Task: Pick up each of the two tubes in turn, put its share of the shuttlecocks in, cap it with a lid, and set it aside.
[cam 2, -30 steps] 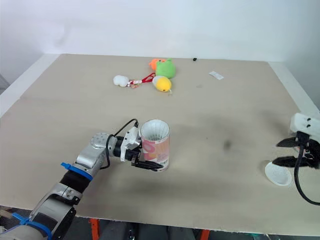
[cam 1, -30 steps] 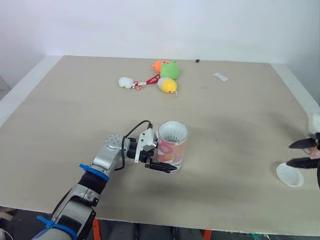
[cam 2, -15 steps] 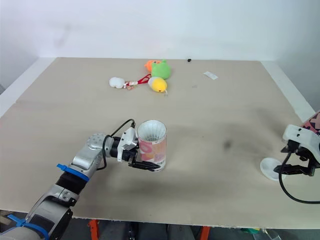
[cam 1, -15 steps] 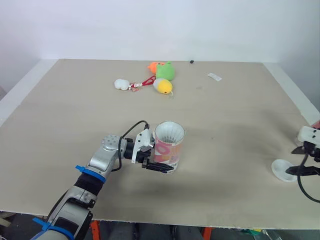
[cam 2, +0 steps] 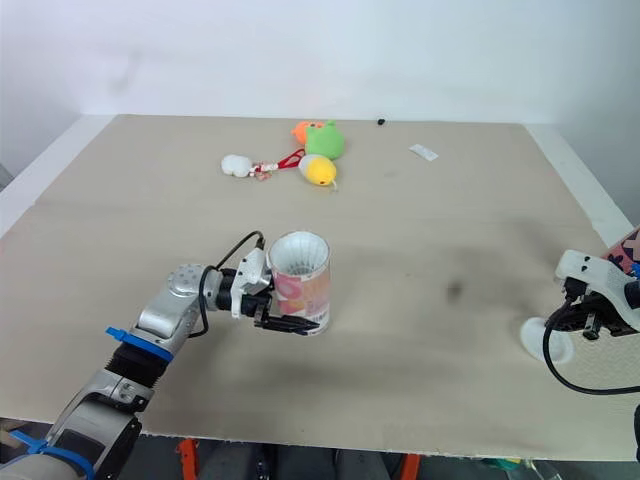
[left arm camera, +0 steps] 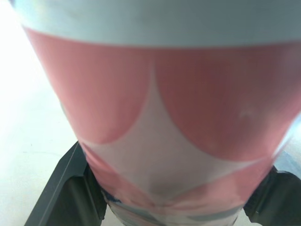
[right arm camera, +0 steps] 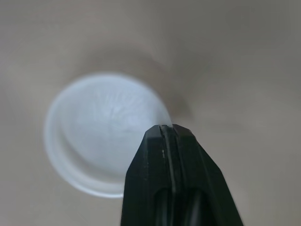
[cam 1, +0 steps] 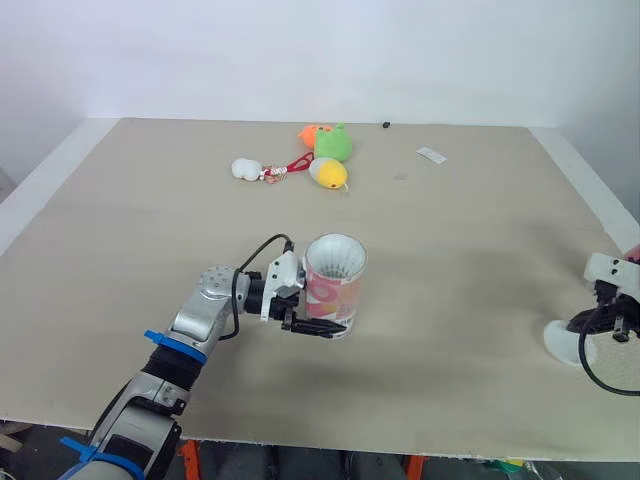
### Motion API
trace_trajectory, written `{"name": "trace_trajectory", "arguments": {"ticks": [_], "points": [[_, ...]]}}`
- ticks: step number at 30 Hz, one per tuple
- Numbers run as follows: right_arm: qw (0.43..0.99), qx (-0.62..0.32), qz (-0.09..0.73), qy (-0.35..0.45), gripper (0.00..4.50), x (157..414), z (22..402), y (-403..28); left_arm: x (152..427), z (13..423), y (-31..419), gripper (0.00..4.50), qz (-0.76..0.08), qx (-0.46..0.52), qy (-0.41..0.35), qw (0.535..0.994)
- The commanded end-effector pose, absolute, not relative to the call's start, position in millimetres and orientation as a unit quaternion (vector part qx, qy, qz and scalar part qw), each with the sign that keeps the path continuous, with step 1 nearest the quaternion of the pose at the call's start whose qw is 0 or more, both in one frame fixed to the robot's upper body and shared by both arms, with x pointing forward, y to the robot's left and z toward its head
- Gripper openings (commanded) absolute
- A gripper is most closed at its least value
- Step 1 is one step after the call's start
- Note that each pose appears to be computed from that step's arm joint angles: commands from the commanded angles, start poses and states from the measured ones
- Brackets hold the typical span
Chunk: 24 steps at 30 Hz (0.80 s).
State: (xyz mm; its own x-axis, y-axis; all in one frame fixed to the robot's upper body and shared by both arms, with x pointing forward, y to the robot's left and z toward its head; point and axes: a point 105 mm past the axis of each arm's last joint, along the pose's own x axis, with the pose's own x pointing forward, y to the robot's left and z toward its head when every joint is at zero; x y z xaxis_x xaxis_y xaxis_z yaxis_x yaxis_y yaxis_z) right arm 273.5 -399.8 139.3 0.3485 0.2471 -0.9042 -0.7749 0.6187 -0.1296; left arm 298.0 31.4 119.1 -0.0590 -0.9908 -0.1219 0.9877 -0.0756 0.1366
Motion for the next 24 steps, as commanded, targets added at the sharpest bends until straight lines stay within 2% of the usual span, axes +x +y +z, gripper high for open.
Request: {"name": "trace_trajectory", "arguments": {"ticks": [1,9,13,18,24], "points": [[0.775,-0.304,0.346,0.432,0.07,282,158,-391,297,133,34,3.08,-0.729,0.088,-0.03,0.678],[0.769,-0.342,0.439,0.314,0.07,296,211,-326,293,112,38,3.08,-0.741,0.074,0.032,0.667],[0.738,-0.363,0.53,0.206,0.07,297,249,-253,293,99,43,3.08,-0.744,0.096,0.059,0.659],[0.619,-0.427,0.654,0.084,0.07,287,274,-144,299,99,44,3.08,-0.746,0.105,0.061,0.655],[0.531,-0.483,0.695,0.029,0.07,291,278,-89,305,103,42,3.08,-0.745,0.106,0.053,0.657]]}}
